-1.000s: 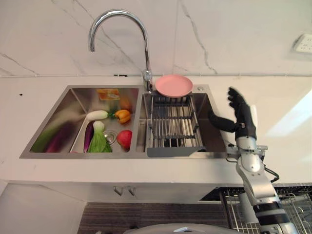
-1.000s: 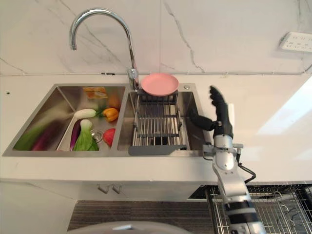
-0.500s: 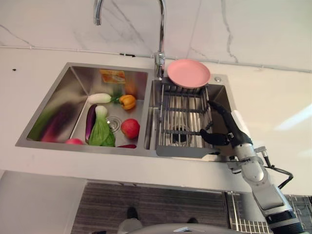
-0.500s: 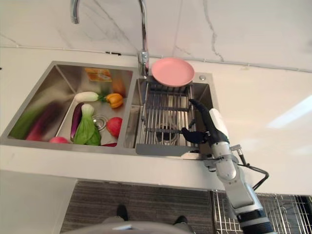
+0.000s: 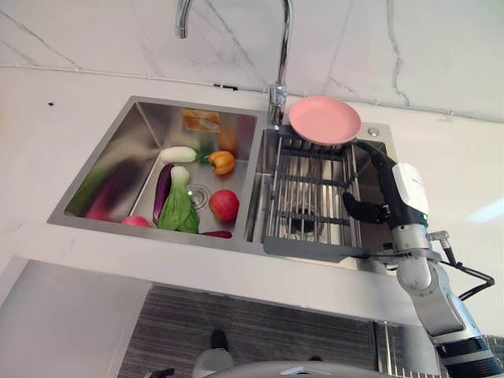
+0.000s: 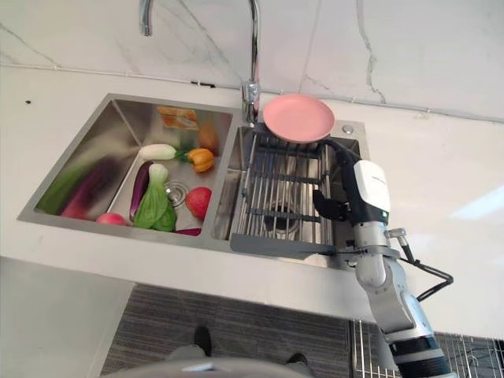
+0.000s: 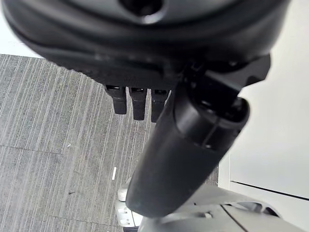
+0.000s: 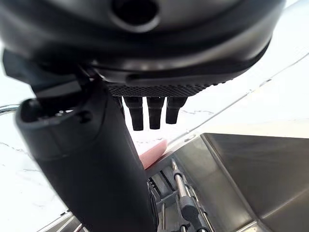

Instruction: Place the dishes in the dishwasher.

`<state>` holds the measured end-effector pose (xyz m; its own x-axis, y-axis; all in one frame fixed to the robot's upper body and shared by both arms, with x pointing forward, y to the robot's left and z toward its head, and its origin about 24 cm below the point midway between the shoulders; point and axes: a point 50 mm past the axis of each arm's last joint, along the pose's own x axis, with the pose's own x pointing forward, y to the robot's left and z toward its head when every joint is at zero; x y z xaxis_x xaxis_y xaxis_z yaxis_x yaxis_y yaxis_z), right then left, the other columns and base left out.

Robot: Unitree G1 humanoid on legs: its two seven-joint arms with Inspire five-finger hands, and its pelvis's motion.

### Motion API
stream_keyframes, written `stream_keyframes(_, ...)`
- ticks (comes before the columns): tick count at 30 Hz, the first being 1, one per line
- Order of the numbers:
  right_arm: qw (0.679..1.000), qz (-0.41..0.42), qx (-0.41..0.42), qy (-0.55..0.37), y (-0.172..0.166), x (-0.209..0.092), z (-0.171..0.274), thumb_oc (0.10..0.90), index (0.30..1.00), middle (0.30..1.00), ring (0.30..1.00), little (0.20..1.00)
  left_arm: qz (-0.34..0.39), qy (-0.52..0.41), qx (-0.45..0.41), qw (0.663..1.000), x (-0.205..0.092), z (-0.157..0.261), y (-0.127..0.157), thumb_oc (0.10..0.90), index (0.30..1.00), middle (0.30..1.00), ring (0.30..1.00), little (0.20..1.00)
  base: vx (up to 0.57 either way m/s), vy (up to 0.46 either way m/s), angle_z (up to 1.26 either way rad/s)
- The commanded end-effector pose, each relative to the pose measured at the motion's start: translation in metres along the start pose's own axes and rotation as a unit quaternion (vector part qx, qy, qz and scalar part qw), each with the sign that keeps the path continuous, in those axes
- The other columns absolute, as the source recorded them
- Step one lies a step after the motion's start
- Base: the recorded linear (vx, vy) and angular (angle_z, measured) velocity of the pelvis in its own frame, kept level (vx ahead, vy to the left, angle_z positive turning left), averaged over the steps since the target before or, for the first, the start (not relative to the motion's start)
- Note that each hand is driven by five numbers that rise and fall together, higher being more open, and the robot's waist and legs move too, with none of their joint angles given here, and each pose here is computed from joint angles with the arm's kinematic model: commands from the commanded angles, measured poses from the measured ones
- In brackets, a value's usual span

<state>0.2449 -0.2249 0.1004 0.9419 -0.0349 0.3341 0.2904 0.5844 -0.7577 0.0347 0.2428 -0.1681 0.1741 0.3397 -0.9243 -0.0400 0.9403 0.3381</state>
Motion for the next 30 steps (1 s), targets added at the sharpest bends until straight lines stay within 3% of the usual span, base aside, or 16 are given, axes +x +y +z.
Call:
stream_keyframes(1,0.977,-0.161,-0.026,-0.138,-0.055,0.032,0.050,0.800,0.900,0.900,0.900,0.900,-0.007,0.001,0.034,0.999,0.000,0.002,-0.009,0.800,0.900,0.900,0.900,0.900,0.01,-0.001,0.10)
stream_keyframes(8,0.965,-0.161,-0.094,-0.185,-0.069,0.065,0.066,0.800,0.900,0.900,0.900,0.900,-0.004,-0.007,0.058,0.998,0.000,0.004,-0.004,0.800,0.900,0.900,0.900,0.900,0.01,-0.004,0.10)
stream_keyframes(17,0.967,-0.120,-0.166,-0.150,-0.066,0.097,0.052,0.800,0.900,0.900,0.900,0.900,-0.002,-0.003,0.064,0.998,0.001,0.002,0.001,0.800,0.900,0.900,0.900,0.900,0.00,-0.006,0.14)
stream_keyframes(30,0.983,-0.071,-0.150,-0.081,-0.041,0.103,0.028,0.800,0.900,0.900,0.900,0.900,-0.013,0.003,0.064,0.998,0.000,0.001,-0.005,0.800,0.900,0.900,0.900,0.900,0.00,0.002,0.05)
